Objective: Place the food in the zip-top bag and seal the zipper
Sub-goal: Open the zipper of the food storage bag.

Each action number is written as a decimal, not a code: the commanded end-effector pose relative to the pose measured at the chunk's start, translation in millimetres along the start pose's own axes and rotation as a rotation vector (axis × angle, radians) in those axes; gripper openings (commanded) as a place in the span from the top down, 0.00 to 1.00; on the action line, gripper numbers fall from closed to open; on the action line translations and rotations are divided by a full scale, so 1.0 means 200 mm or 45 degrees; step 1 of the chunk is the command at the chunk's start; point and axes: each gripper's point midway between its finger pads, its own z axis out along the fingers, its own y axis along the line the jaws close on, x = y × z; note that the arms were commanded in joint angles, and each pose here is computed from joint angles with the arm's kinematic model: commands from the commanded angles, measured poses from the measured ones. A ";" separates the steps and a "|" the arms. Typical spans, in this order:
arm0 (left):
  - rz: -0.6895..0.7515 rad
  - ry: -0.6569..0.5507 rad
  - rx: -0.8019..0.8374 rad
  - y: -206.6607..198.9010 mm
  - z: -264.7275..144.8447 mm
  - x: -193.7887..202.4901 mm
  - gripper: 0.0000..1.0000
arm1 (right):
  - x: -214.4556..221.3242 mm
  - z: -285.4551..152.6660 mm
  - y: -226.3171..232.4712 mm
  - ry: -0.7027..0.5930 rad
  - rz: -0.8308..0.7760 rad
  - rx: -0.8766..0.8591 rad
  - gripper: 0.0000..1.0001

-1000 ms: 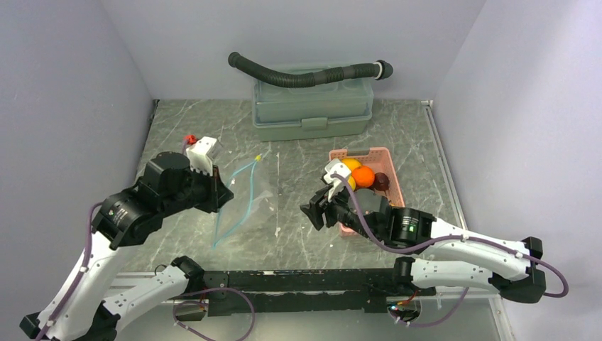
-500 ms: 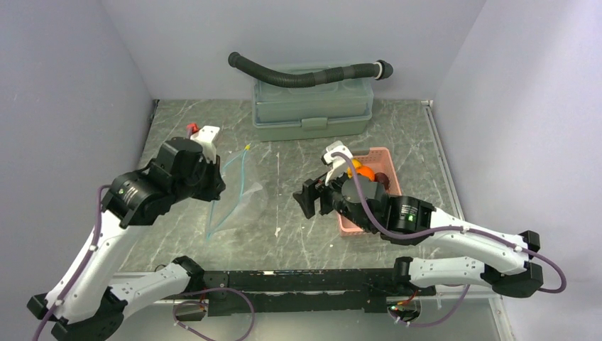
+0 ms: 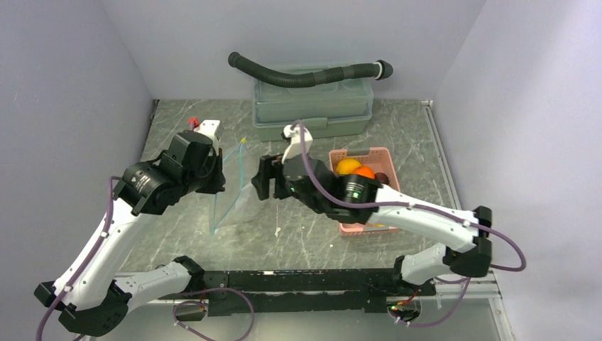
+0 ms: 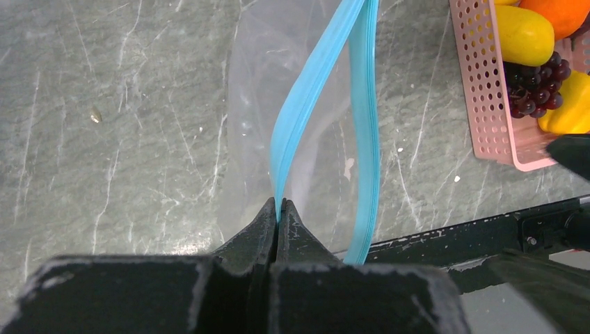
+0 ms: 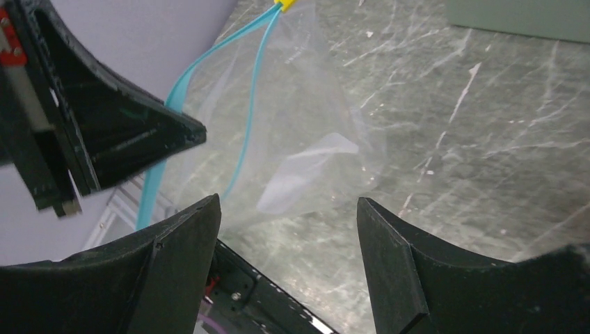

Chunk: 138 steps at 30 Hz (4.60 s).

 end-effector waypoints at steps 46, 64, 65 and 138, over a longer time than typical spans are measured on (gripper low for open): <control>-0.143 -0.115 -0.110 0.06 0.03 -0.07 1.00 | 0.13 0.39 0.03 0.091 0.259 0.173 1.00; -0.083 -0.089 -0.193 0.10 0.08 -0.06 1.00 | 0.25 0.14 -0.23 0.135 0.209 0.188 1.00; -0.083 -0.086 -0.169 0.09 0.09 -0.06 1.00 | 0.25 0.14 -0.22 0.136 0.208 0.176 1.00; 0.062 -0.050 -0.240 0.11 0.11 -0.11 1.00 | 0.55 0.52 -0.50 0.335 0.376 0.091 1.00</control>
